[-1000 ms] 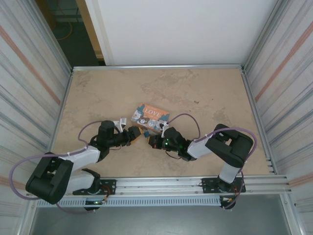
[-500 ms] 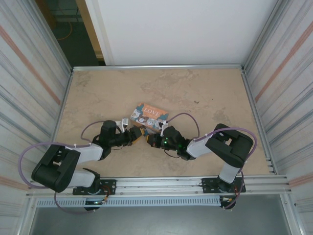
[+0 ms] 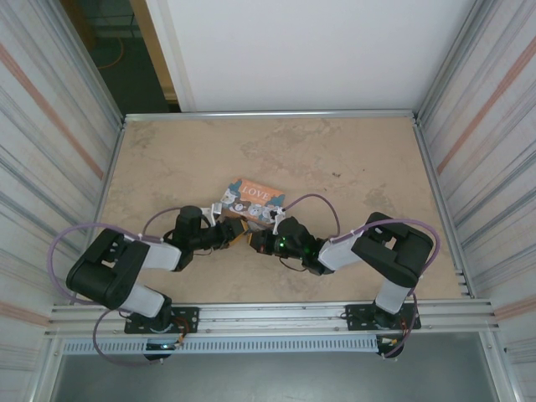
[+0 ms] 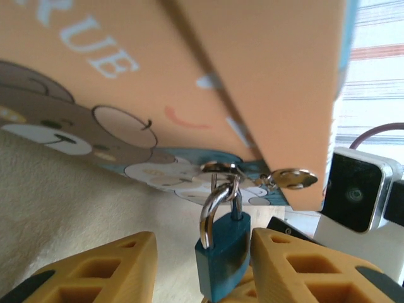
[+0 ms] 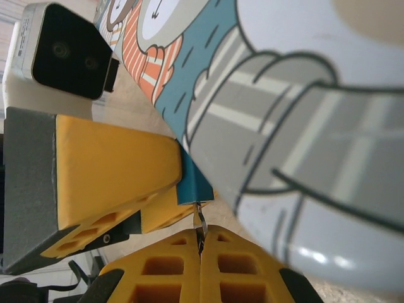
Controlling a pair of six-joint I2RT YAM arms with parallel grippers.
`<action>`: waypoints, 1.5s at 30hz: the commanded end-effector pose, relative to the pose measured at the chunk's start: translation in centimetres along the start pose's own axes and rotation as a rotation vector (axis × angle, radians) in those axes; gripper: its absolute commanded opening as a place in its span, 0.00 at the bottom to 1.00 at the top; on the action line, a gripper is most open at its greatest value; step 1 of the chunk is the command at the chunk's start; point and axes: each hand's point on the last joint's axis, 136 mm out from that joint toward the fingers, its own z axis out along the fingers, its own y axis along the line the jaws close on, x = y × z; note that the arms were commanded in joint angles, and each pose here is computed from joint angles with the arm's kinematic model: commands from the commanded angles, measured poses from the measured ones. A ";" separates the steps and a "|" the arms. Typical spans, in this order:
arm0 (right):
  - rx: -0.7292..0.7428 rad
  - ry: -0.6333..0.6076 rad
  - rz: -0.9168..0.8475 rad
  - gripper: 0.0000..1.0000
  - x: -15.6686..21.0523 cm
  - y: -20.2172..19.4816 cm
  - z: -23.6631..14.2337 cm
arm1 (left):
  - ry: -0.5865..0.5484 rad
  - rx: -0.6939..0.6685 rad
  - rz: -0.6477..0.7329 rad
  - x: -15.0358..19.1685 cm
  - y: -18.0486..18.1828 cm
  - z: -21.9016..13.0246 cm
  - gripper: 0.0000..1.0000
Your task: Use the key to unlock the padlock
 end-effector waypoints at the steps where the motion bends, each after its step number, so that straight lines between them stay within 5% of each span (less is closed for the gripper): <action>1: -0.093 -0.010 0.017 0.00 -0.7 3.2 0.3 | 0.002 0.054 0.026 -0.6 -1.6 0.4 0.41; 20: -0.104 -0.032 0.032 0.04 -0.8 3.5 -0.7 | -0.022 0.050 0.027 -0.9 -1.8 0.9 0.13; 33: 0.007 -0.063 -0.052 0.29 -0.7 1.8 -3.6 | -0.046 -0.044 0.015 -0.5 -2.6 -0.6 0.02; 45: 0.262 -0.047 -0.510 0.57 -1.4 3.6 -7.9 | -0.072 -0.161 -0.164 0.3 -2.0 -2.8 0.00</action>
